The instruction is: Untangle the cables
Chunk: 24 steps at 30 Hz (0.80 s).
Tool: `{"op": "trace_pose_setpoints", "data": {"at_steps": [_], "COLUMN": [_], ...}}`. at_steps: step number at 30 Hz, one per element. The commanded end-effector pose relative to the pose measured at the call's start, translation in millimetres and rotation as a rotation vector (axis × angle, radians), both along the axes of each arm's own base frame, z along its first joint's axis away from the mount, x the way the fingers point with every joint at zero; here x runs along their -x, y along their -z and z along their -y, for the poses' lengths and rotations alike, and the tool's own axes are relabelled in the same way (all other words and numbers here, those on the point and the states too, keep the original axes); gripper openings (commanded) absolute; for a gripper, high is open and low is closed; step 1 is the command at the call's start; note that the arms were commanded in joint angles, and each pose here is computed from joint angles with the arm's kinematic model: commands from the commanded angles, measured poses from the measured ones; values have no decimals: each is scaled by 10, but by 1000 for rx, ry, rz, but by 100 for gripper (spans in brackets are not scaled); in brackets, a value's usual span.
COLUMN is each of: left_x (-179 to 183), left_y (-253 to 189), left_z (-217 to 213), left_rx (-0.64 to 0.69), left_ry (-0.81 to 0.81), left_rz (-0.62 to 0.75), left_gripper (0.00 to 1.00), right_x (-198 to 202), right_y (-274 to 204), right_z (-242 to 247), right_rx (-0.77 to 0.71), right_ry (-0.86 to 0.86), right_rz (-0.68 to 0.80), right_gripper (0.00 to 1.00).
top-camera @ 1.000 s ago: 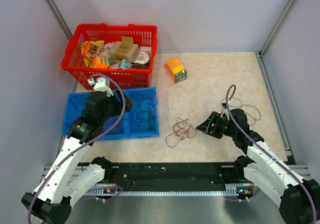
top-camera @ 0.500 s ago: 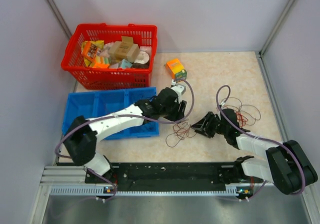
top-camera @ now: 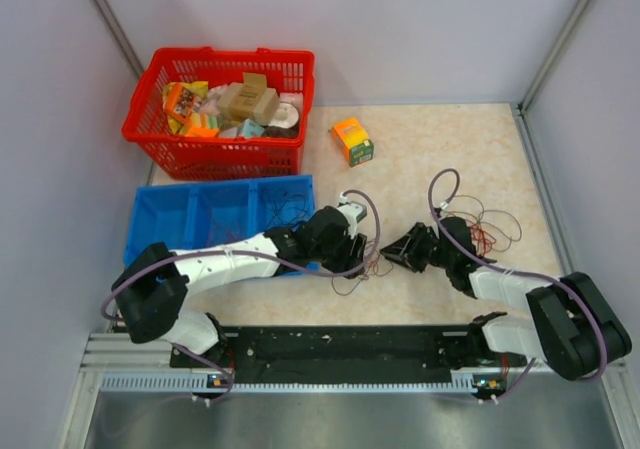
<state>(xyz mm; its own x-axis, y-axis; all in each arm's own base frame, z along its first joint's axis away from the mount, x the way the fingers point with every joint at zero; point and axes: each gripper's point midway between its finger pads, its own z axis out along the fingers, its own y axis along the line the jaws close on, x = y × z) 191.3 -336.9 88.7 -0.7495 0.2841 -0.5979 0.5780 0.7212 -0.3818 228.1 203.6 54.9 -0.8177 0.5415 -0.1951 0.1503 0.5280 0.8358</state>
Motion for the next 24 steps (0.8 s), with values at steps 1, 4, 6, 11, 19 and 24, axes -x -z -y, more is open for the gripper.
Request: {"op": "trace_pose_setpoints", "data": {"at_steps": [1,4,6,11,19,24], "left_x": [165,208,173,62,-121,-105], "left_y": [-338,-271,-191,-21,152,182], "left_z": [194,246,267,324,150,181], "left_rx": [115,39,-17,-149,-346,-334], "left_ry": [22,36,26,23,-4,20], "left_rz": [43,65,87,138,201,202], "left_gripper": [57,45,40,33,22,25], "right_x": [-159,-158,-146,-130,-132,-116], "right_y": [-179,-158,-128,-129,-177,-170], "right_z": [-148,-236,-257,-252,-203,-215], "right_rx": [-28,-53,-61,-63,-36,-36], "right_ry": [-20,-43,-45,-45,-34,-46], "right_rz": [85,75,69,73,93,91], "right_gripper": [33,32,30,26,27,27]}}
